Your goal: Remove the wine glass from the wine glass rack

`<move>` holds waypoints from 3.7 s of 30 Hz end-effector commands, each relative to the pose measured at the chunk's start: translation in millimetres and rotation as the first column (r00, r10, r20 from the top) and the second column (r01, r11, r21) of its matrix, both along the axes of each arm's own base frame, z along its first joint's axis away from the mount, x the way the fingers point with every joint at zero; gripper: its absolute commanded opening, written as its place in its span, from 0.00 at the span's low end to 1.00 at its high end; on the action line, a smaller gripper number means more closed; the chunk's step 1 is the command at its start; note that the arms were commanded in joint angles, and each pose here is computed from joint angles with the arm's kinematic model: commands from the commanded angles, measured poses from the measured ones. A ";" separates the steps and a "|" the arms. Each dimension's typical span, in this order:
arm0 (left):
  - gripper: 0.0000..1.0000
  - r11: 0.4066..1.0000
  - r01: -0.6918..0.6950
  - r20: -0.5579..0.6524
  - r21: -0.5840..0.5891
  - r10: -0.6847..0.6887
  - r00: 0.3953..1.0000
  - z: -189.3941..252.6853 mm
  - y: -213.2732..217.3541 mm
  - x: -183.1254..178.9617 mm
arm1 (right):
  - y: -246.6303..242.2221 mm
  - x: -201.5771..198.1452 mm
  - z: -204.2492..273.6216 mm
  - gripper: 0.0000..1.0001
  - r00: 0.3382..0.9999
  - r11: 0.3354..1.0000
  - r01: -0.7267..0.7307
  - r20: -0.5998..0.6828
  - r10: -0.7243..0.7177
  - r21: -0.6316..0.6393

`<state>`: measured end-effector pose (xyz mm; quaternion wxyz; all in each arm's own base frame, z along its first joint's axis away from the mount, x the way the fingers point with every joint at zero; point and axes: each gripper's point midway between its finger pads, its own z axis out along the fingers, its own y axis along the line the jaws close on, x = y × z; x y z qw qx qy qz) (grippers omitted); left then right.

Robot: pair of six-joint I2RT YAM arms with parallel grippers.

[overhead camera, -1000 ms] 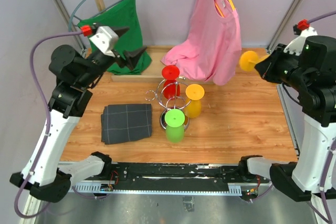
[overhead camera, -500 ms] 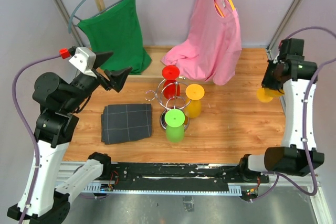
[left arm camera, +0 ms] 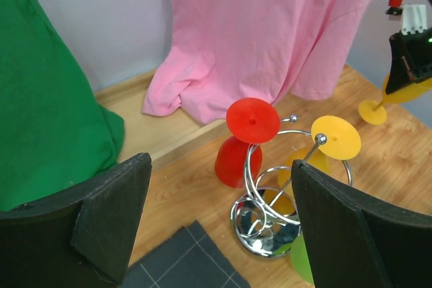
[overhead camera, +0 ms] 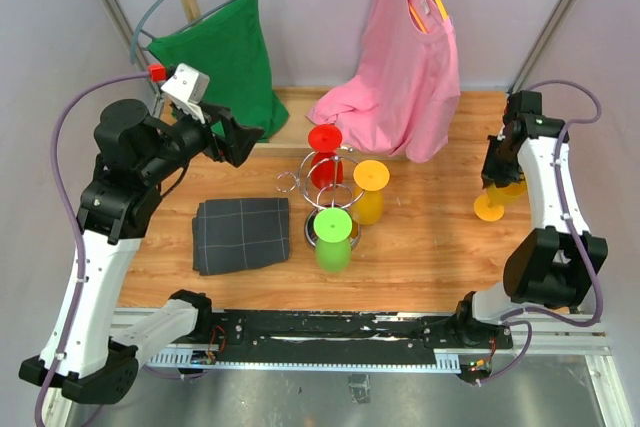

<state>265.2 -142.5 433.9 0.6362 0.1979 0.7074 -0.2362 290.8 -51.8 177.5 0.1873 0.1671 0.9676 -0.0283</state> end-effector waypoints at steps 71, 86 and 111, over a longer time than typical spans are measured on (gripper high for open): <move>0.91 0.724 0.014 -0.640 -0.690 -0.618 0.457 -125.3 -75.0 80.1 | 141.3 -170.9 204.2 0.99 0.717 0.843 -0.448 0.683 0.138 0.299; 0.67 0.680 0.037 -0.604 -0.732 -0.673 0.427 -125.0 -104.1 75.7 | 146.1 -174.6 209.3 0.99 0.703 0.827 -0.472 0.696 0.145 0.304; 0.60 0.727 0.015 -0.660 -0.686 -0.632 0.406 -158.5 -103.2 81.2 | 146.4 -173.2 218.3 0.99 0.692 0.827 -0.474 0.708 0.138 0.302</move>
